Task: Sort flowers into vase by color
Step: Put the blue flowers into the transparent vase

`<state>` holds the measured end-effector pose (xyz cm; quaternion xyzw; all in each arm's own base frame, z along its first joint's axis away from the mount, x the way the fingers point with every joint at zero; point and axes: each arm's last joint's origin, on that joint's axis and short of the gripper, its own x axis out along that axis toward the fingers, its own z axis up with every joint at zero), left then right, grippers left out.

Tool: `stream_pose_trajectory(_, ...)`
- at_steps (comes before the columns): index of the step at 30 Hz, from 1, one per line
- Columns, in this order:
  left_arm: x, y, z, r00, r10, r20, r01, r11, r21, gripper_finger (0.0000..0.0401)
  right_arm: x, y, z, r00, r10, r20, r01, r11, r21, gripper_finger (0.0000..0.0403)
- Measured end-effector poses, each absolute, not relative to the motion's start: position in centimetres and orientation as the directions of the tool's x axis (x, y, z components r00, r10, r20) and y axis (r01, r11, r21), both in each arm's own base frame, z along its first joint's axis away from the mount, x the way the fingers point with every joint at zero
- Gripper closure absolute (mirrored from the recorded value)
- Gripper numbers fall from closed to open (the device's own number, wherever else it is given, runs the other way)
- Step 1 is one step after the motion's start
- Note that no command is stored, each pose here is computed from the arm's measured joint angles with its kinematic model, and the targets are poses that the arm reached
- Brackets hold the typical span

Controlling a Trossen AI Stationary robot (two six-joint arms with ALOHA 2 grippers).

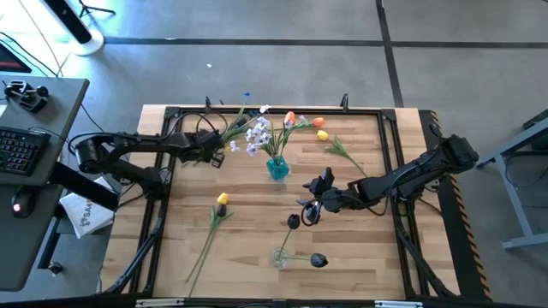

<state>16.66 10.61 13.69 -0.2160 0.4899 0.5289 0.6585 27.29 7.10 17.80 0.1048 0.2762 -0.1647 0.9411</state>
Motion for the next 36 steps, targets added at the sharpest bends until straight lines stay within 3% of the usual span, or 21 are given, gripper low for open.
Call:
stream_pose_trajectory(6,17.0,11.3,14.0,-0.028,0.559,-0.829,-0.912,0.325,0.25,0.0309,27.3,7.0,17.8,0.793,-0.255,-0.554,0.37,0.923,0.105,0.0121)
stream_pose_trajectory(12,16.9,12.1,13.9,0.074,0.453,-0.888,-0.917,0.381,0.117,0.0309,27.3,7.0,17.8,0.792,-0.254,-0.554,0.37,0.923,0.106,0.0121)
stream_pose_trajectory(20,16.8,12.3,14.0,0.066,0.465,-0.883,-0.886,0.434,0.163,0.0309,27.3,7.0,17.8,0.793,-0.255,-0.554,0.37,0.923,0.105,0.0121)
stream_pose_trajectory(30,16.6,12.5,13.8,0.124,0.387,-0.914,-0.878,0.472,0.081,0.031,27.3,7.0,17.8,0.793,-0.254,-0.554,0.369,0.923,0.105,0.0121)
stream_pose_trajectory(36,16.6,12.6,12.3,0.113,0.388,-0.915,-0.86,0.5,0.106,0.0328,27.3,7.0,17.8,0.793,-0.254,-0.555,0.378,0.918,0.12,0.0121)
